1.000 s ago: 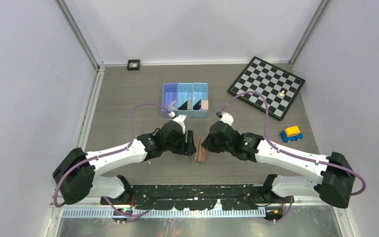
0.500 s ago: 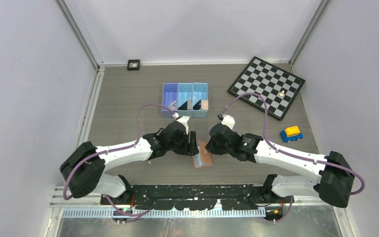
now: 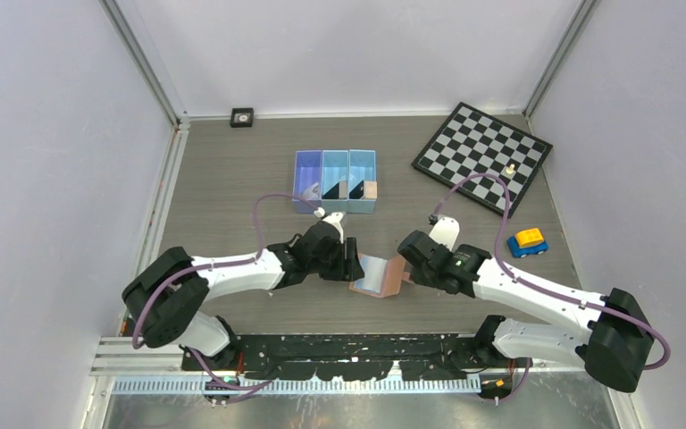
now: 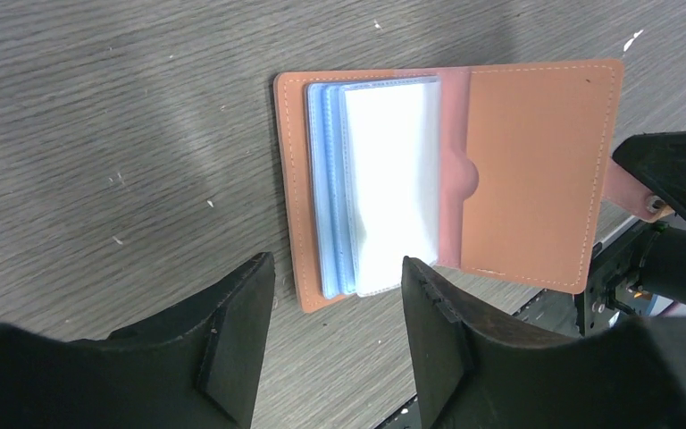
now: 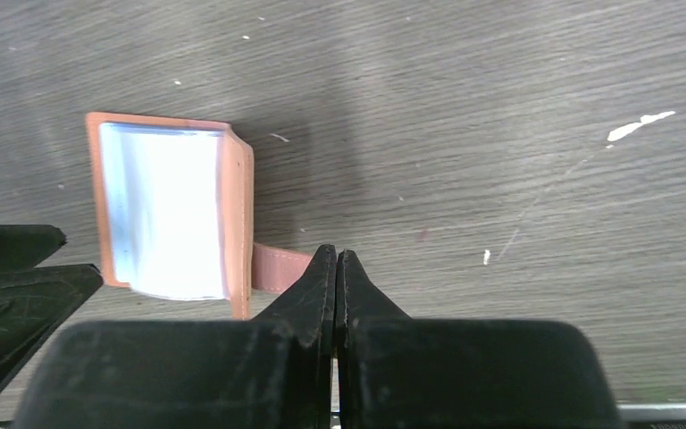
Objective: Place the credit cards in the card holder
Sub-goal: Open the card holder at the center of the board.
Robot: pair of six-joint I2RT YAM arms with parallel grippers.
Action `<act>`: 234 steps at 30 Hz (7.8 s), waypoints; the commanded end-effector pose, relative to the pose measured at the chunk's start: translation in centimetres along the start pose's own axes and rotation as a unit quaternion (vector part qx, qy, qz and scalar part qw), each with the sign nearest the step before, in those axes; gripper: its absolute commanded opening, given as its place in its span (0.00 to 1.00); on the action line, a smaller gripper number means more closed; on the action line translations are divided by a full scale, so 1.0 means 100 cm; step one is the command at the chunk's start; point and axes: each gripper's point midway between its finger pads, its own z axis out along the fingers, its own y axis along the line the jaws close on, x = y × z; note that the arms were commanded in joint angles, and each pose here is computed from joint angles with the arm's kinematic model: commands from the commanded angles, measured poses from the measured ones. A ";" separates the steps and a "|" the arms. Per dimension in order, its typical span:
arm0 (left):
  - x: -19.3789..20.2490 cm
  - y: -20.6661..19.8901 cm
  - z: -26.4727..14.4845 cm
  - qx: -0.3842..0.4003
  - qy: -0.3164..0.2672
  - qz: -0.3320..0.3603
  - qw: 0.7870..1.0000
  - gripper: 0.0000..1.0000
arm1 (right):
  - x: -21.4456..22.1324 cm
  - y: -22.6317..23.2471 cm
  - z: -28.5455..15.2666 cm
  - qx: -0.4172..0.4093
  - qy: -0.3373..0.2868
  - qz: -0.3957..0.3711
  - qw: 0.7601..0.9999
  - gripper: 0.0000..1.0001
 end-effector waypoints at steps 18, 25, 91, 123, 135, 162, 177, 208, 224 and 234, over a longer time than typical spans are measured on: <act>-0.008 0.010 0.022 -0.016 -0.020 -0.025 0.999 0.44 | 0.001 -0.041 0.011 0.082 -0.013 0.013 0.996 0.00; -0.001 0.004 0.035 0.004 0.001 -0.025 1.000 0.42 | 0.004 -0.036 0.014 0.071 -0.006 0.017 0.997 0.00; -0.021 -0.020 -0.008 0.057 -0.043 -0.032 0.997 0.15 | 0.019 0.006 -0.007 -0.075 0.041 0.090 0.992 0.70; -0.066 -0.057 -0.096 0.217 -0.079 -0.037 0.972 0.70 | -0.042 0.080 -0.099 -0.440 -0.106 0.147 0.879 0.01; -0.064 -0.081 -0.101 0.298 -0.058 -0.062 0.951 0.73 | -0.072 0.095 -0.175 -0.551 -0.156 0.122 0.811 0.00; -0.075 -0.109 -0.124 0.393 -0.061 -0.095 0.913 0.72 | -0.085 0.103 -0.223 -0.620 -0.169 0.126 0.756 0.00; -0.080 -0.099 -0.131 0.364 -0.103 -0.096 0.921 0.44 | -0.068 0.088 -0.166 -0.544 -0.154 0.145 0.812 0.00; -0.024 0.022 -0.072 0.034 -0.053 -0.067 0.996 0.00 | -0.037 0.052 -0.043 -0.242 -0.080 0.104 0.961 0.65; -0.012 0.010 -0.051 0.019 -0.004 -0.027 0.999 0.06 | 0.009 0.108 0.002 -0.286 0.029 0.087 0.954 0.43; -0.011 -0.001 -0.046 0.052 0.001 -0.032 0.998 0.20 | 0.042 0.103 0.036 -0.240 0.081 0.076 0.964 0.41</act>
